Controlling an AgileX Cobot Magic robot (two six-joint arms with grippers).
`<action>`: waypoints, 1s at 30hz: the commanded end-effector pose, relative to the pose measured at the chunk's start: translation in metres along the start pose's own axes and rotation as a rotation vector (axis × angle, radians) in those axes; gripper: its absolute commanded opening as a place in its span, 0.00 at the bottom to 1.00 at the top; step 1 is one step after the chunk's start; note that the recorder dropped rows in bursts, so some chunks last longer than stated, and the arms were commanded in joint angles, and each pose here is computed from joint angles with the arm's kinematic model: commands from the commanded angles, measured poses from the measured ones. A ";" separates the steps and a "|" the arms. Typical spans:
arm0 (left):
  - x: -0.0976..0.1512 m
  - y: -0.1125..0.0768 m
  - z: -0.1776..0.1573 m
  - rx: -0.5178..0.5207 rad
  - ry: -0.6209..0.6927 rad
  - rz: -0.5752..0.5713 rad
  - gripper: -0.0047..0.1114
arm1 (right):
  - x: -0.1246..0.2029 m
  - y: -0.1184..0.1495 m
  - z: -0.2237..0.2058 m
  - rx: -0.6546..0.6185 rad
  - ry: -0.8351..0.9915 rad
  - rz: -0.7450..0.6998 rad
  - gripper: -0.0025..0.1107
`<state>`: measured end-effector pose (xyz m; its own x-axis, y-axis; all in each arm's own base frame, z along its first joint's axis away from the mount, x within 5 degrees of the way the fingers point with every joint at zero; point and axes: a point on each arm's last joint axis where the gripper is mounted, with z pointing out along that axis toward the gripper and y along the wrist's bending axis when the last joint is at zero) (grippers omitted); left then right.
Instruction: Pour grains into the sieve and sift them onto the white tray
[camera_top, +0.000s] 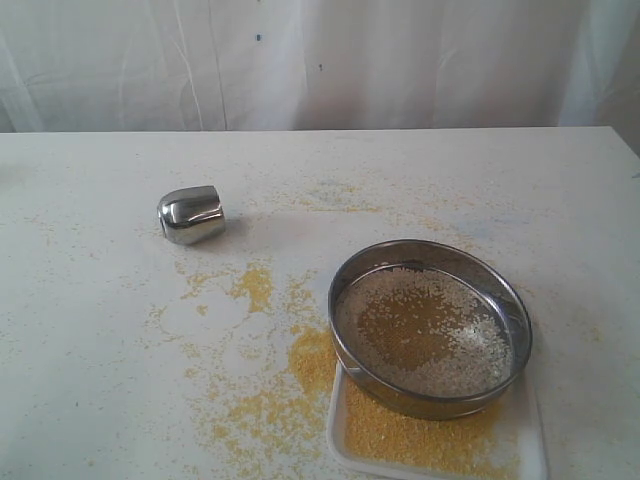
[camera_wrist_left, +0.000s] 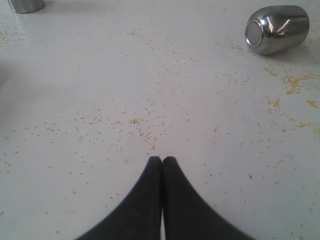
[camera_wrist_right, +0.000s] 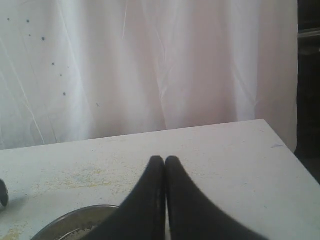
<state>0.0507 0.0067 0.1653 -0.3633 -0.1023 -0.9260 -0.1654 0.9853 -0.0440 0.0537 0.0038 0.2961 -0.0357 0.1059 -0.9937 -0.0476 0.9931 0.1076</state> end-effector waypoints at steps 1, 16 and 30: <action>0.001 0.000 0.000 0.001 0.000 -0.003 0.04 | 0.000 0.000 -0.001 -0.004 -0.010 -0.013 0.02; 0.001 0.000 0.000 0.001 0.000 -0.003 0.04 | -0.006 -0.005 -0.025 0.143 -0.356 -0.085 0.02; 0.001 0.000 0.000 0.001 0.000 -0.003 0.04 | 0.091 -0.020 0.005 0.170 -0.021 -0.077 0.02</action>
<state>0.0507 0.0067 0.1653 -0.3633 -0.1023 -0.9260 -0.1654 0.9853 -0.0440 0.0546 -0.0061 0.2164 0.0214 0.0359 -0.9991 0.1127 0.9929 0.0381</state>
